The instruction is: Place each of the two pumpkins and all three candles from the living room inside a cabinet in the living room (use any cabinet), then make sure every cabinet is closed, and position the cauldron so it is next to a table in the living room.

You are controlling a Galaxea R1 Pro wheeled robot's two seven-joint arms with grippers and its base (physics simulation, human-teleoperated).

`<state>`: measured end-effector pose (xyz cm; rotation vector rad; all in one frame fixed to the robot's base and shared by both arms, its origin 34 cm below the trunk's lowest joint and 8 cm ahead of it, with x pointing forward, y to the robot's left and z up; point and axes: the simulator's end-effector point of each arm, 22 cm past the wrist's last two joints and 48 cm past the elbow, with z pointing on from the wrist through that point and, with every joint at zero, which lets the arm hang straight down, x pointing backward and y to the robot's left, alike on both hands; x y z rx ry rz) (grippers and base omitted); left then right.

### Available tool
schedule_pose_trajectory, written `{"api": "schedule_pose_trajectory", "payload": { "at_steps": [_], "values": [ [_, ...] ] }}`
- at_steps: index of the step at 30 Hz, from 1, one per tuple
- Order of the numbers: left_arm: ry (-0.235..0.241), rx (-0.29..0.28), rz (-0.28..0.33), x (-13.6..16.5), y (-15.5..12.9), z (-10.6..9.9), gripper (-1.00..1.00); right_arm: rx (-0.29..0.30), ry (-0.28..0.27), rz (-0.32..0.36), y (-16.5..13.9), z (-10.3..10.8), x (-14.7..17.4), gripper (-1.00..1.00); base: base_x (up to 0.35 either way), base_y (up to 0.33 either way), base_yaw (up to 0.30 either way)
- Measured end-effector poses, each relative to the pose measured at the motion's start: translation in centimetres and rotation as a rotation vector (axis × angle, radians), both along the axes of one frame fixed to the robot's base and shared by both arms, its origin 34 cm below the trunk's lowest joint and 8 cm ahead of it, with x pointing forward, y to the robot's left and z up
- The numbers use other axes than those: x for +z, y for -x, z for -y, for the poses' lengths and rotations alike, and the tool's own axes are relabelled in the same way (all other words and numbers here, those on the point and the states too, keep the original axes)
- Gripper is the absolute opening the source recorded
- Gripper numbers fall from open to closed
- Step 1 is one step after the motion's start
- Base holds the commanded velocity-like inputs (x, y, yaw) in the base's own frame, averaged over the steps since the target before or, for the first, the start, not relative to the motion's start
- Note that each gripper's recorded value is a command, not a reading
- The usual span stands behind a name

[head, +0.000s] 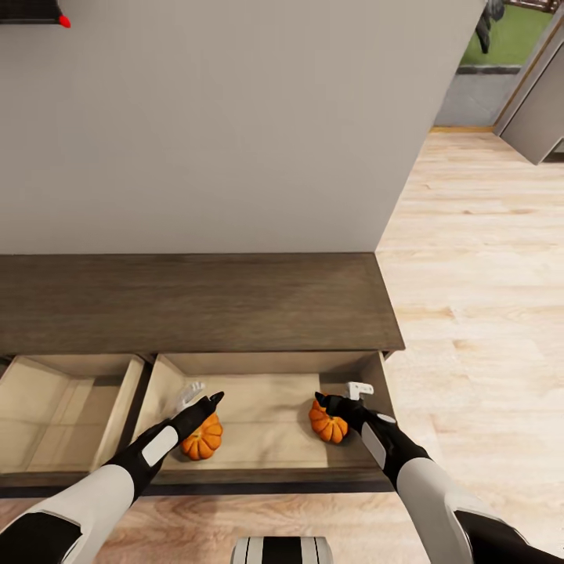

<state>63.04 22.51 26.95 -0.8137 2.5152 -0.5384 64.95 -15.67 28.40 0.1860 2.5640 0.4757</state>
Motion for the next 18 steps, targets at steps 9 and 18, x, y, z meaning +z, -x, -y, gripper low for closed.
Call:
{"api": "schedule_pose_trajectory", "payload": {
  "at_steps": [9, 18],
  "values": [
    [0.050, -0.032, -0.037, 2.1, -0.2, 1.3, 1.00, 0.074, -0.137, -0.006, 0.5, -2.6, 2.9, 1.00, 0.000, 0.000, 0.000],
    [0.130, -0.098, -0.098, 5.2, -0.8, 2.0, 1.00, 0.116, -0.217, -0.092, 2.0, -1.8, 4.7, 1.00, 0.000, 0.000, 0.000]
  ]
}}
